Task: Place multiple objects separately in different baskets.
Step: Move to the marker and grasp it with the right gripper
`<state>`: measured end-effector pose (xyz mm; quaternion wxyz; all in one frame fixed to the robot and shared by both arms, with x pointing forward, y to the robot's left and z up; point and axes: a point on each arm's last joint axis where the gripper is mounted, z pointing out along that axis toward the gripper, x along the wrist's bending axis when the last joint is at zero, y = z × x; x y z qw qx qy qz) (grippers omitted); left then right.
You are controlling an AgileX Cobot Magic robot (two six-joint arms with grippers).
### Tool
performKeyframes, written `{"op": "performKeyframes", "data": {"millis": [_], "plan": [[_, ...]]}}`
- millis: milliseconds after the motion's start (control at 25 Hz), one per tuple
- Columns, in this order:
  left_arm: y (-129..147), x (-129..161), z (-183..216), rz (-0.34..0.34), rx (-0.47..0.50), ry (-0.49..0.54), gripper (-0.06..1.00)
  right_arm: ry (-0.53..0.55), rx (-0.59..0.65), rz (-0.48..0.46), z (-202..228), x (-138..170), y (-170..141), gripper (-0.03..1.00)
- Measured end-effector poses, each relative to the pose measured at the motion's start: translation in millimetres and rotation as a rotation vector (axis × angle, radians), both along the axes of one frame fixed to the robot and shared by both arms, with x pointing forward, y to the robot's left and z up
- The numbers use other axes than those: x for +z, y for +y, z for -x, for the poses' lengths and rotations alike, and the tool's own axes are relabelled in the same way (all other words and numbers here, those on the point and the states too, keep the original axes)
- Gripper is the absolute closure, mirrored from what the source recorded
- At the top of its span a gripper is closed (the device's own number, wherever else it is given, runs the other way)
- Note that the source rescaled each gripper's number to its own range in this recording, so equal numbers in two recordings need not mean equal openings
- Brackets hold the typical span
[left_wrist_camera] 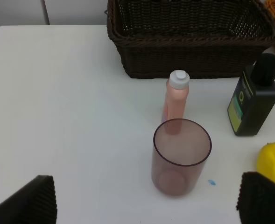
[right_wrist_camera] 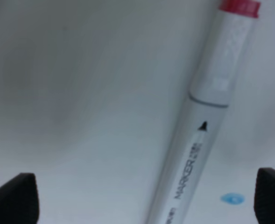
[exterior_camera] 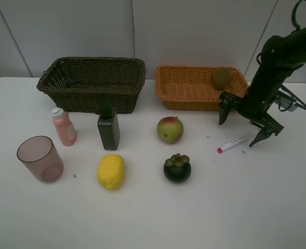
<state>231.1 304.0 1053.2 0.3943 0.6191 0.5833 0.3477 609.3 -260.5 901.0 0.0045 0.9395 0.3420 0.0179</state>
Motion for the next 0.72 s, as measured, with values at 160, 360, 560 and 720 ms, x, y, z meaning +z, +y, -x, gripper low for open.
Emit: {"op": "performKeyframes", "data": {"millis": [160, 360, 560, 720], "plan": [[0.0, 0.0, 0.0, 0.000, 0.000, 0.000, -0.06, 0.036, 0.012, 0.047, 2.7, 0.0, -10.6, -0.03], [0.0, 0.0, 0.0, 0.000, 0.000, 0.000, -0.06, 0.042, -0.032, 0.020, 2.6, -0.1, -16.2, -0.03], [0.0, 0.0, 0.0, 0.000, 0.000, 0.000, -0.06, 0.019, -0.055, 0.007, 0.8, -0.8, -17.9, -0.03], [0.0, 0.0, 0.0, 0.000, 0.000, 0.000, -0.06, 0.003, -0.067, 0.005, -0.5, -1.2, -20.9, -0.03]]}}
